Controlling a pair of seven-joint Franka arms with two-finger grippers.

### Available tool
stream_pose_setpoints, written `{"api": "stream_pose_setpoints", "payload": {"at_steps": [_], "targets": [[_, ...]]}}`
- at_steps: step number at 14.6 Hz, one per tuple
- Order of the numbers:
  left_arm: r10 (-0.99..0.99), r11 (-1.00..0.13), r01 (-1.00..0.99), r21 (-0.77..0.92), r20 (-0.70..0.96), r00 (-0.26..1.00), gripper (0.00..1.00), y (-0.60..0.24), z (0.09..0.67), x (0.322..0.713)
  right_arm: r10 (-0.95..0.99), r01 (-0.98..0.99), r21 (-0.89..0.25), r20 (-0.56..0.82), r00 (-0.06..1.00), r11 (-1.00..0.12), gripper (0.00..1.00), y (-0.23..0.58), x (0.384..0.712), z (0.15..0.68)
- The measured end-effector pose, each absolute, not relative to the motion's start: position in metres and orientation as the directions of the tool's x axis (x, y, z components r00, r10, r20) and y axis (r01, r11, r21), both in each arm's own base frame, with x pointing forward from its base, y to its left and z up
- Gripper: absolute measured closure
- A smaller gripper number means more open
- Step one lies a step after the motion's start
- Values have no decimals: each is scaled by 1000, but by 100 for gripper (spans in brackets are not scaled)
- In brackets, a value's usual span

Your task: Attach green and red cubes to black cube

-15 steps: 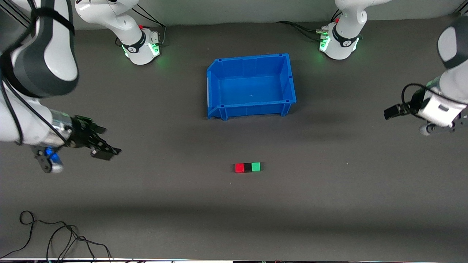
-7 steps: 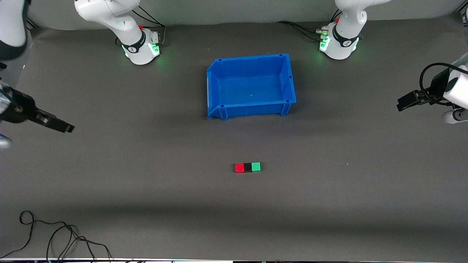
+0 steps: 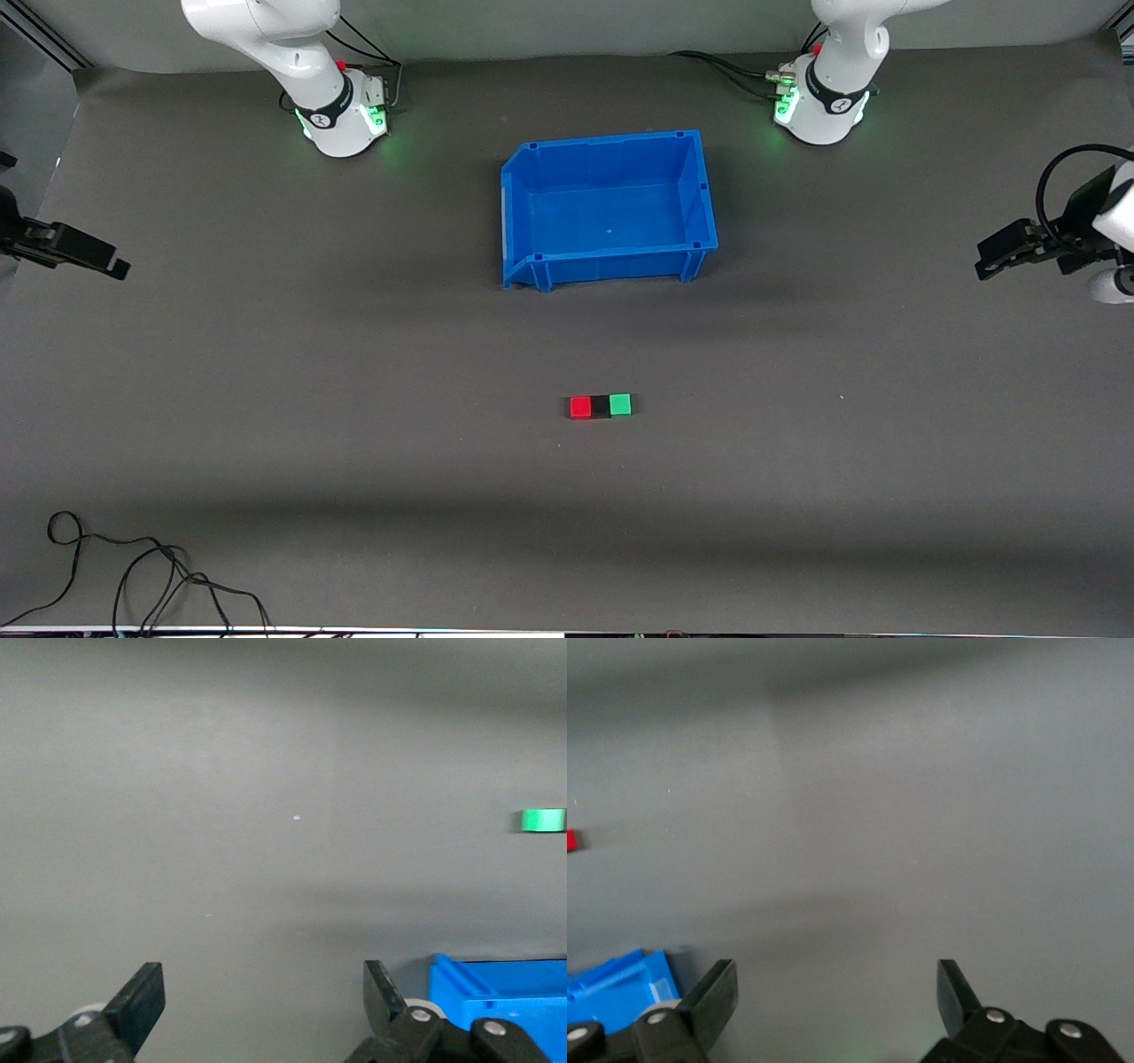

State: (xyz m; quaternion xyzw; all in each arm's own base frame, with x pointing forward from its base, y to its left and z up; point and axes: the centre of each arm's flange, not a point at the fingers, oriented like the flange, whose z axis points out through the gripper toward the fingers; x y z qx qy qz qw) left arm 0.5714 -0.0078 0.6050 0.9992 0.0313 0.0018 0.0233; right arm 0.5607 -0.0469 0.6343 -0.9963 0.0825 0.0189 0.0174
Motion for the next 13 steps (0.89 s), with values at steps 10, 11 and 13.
{"api": "stream_pose_setpoints", "payload": {"at_steps": [10, 11, 13], "targets": [[-16, -999, -15, 29, -22, 1000, 0, 7, 594, 578, -34, -35, -36, -18, 999, -999, 0, -46, 562, 635], [-17, -1000, -17, 15, -25, 1000, 0, 8, 594, 577, -34, -35, -35, -17, 999, -999, 0, -46, 562, 635], [-18, -1000, -18, 3, -27, 999, 0, 9, 593, 577, -34, -34, -34, -14, 999, -999, 0, -46, 563, 636]]}}
